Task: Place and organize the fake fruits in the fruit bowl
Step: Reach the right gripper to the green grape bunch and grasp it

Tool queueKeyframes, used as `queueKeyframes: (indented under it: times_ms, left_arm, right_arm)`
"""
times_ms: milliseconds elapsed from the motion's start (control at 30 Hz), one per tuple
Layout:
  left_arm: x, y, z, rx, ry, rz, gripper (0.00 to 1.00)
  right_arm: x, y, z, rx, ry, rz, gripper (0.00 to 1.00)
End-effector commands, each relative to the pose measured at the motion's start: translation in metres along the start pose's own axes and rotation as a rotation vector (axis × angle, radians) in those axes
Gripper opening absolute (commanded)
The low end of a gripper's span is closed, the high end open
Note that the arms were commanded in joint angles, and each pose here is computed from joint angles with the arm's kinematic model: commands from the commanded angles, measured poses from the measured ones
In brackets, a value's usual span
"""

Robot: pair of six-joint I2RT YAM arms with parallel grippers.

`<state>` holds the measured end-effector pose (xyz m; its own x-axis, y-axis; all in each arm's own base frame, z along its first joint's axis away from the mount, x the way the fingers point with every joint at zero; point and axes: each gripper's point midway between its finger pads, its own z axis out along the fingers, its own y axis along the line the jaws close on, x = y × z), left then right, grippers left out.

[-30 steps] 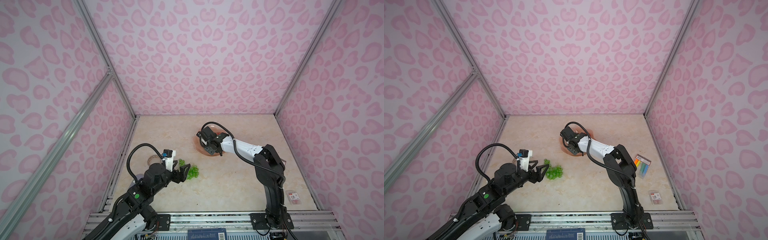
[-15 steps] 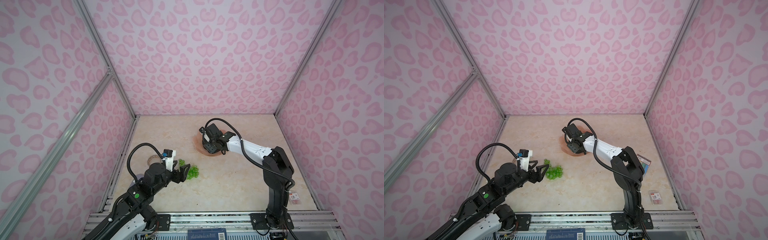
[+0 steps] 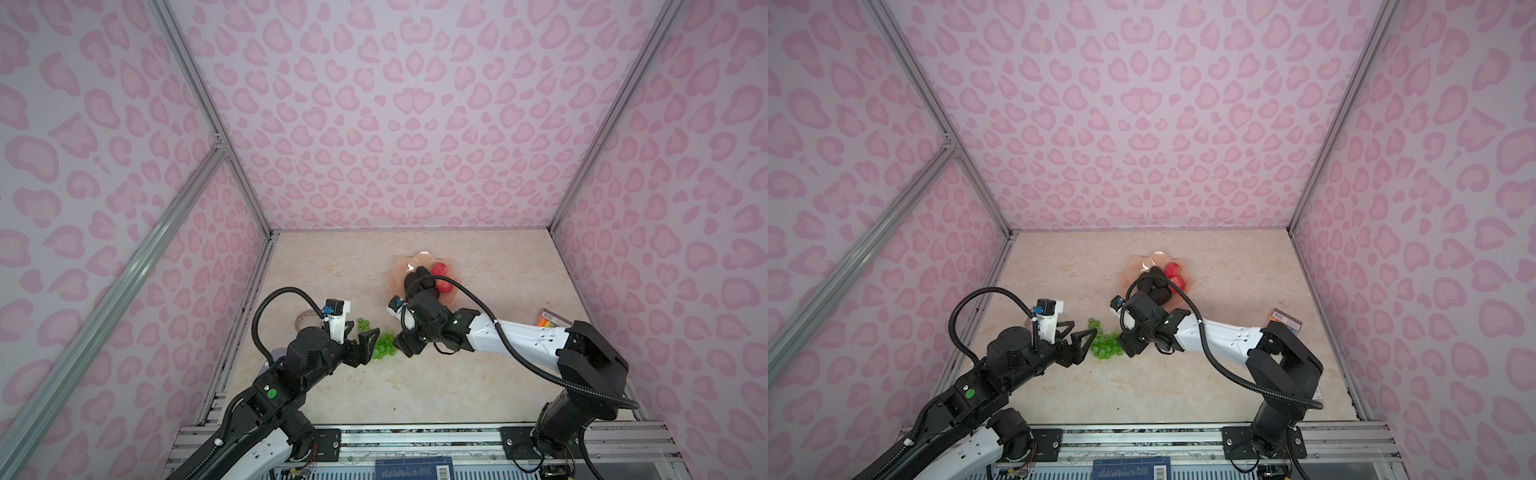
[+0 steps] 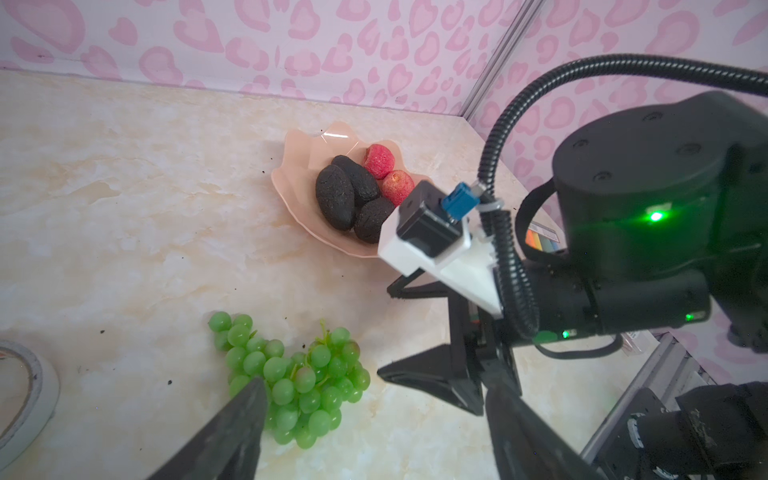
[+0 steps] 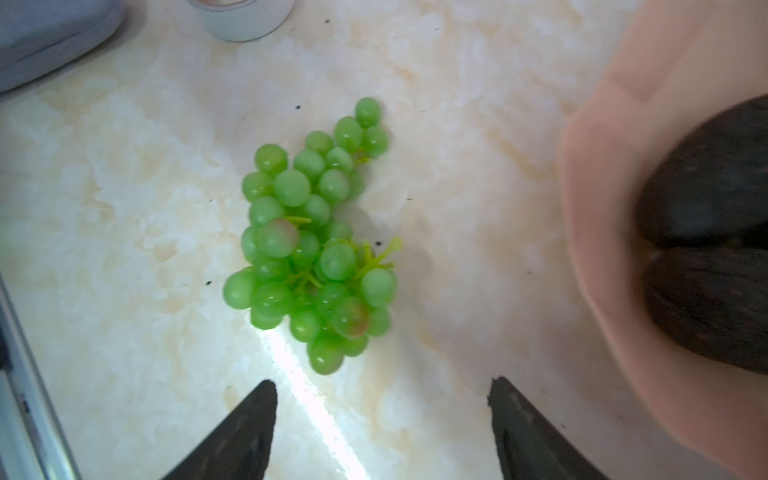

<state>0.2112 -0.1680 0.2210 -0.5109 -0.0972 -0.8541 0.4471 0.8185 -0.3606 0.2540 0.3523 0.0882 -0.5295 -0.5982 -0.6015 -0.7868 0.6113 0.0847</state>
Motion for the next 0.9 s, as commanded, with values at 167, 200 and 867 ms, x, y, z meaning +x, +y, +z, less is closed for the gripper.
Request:
queueKeyframes:
  times_ms: [167,200,867]
  left_arm:
    - [-0.008,-0.003,-0.005,0.013,-0.033,0.001,0.83]
    - [-0.008,-0.003,-0.006,0.014,-0.038,-0.002,0.83]
    - [-0.008,-0.001,-0.009,0.007,-0.049,-0.006,0.83]
  right_arm:
    - [-0.018,0.013,0.033,-0.026,-0.006,-0.102,0.82]
    - [-0.021,0.014,0.038,-0.029,-0.001,-0.114,0.82]
    - [-0.028,0.036,0.043,-0.165,0.02,-0.092,0.81]
